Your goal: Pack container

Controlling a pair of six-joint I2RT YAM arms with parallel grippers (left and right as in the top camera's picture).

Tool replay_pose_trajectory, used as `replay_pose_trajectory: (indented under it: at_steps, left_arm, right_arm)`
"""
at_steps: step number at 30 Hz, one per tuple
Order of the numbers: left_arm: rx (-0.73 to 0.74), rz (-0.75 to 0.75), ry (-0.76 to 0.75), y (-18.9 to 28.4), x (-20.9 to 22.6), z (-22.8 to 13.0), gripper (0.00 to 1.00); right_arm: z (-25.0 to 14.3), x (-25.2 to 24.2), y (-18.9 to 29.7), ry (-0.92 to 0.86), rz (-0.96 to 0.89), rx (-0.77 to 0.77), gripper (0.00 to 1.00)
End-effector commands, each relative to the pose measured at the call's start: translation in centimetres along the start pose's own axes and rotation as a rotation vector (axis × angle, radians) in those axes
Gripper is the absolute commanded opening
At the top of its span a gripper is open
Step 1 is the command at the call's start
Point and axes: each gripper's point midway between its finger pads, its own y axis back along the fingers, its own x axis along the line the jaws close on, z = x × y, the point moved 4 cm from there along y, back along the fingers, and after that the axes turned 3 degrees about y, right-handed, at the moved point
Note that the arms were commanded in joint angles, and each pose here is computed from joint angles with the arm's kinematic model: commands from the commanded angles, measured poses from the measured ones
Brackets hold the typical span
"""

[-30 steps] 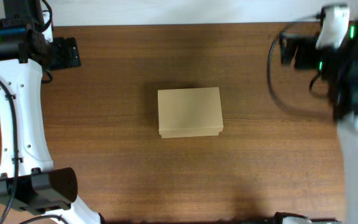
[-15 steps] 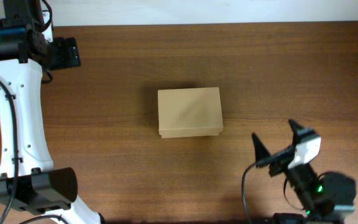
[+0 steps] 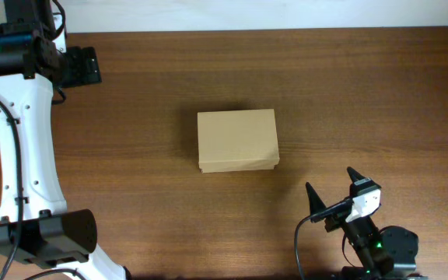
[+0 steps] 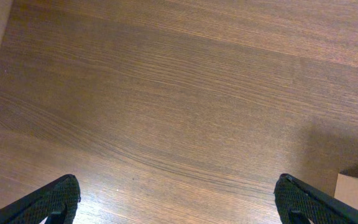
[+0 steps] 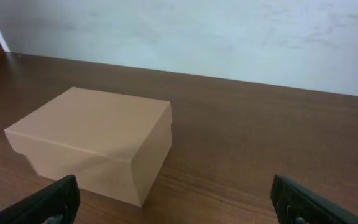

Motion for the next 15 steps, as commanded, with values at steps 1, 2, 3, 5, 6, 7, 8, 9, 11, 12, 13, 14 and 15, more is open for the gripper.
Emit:
replay_pose_trajectory:
  at_steps: [1, 2, 3, 5, 6, 7, 8, 9, 11, 12, 13, 14, 15]
  left_arm:
    - [-0.003, 0.009, 0.006, 0.0, 0.2, 0.1, 1.00]
    - [-0.003, 0.009, 0.006, 0.0, 0.2, 0.1, 1.00]
    - [-0.003, 0.008, 0.006, 0.0, 0.2, 0.1, 1.00]
    - [-0.003, 0.008, 0.006, 0.0, 0.2, 0.1, 1.00]
    - [-0.003, 0.009, 0.006, 0.0, 0.2, 0.1, 1.00]
    - [-0.003, 0.008, 0.006, 0.0, 0.2, 0.1, 1.00]
    - [-0.003, 0.008, 0.006, 0.0, 0.2, 0.1, 1.00]
    - [-0.003, 0.009, 0.006, 0.0, 0.2, 0.1, 1.00]
    - [-0.003, 0.009, 0.006, 0.0, 0.2, 0.1, 1.00]
    - [-0.003, 0.009, 0.006, 0.0, 0.2, 0.1, 1.00]
    - [-0.003, 0.008, 0.006, 0.0, 0.2, 0.1, 1.00]
    - [-0.003, 0.009, 0.006, 0.0, 0.2, 0.1, 1.00]
    - [-0.003, 0.009, 0.006, 0.0, 0.2, 0.1, 1.00]
  right_arm:
    - [-0.4, 0.1, -0.1, -0.004, 0.008, -0.004, 0.99]
    - [-0.6, 0.1, -0.1, -0.006, 0.008, 0.000, 0.99]
    - [-0.7, 0.1, -0.2, -0.008, 0.009, 0.004, 0.99]
    - [-1.3, 0.1, -0.3, -0.014, 0.011, 0.019, 0.99]
    - [-1.8, 0.1, -0.5, -0.018, 0.012, 0.028, 0.99]
    - [-2.3, 0.1, -0.6, -0.024, 0.013, 0.041, 0.99]
    - [-2.9, 0.1, -0.8, -0.029, 0.014, 0.053, 0.99]
    - [-3.3, 0.1, -0.9, -0.033, 0.015, 0.063, 0.99]
    - [-3.0, 0.1, -0.9, -0.027, 0.014, 0.049, 0.99]
    - [-3.1, 0.1, -0.9, -0.029, 0.014, 0.053, 0.99]
    - [-3.1, 0.1, -0.9, -0.029, 0.014, 0.052, 0.99]
    - [-3.1, 0.1, -0.9, -0.029, 0.014, 0.052, 0.99]
    - [-3.1, 0.1, -0.9, -0.029, 0.014, 0.052, 0.99]
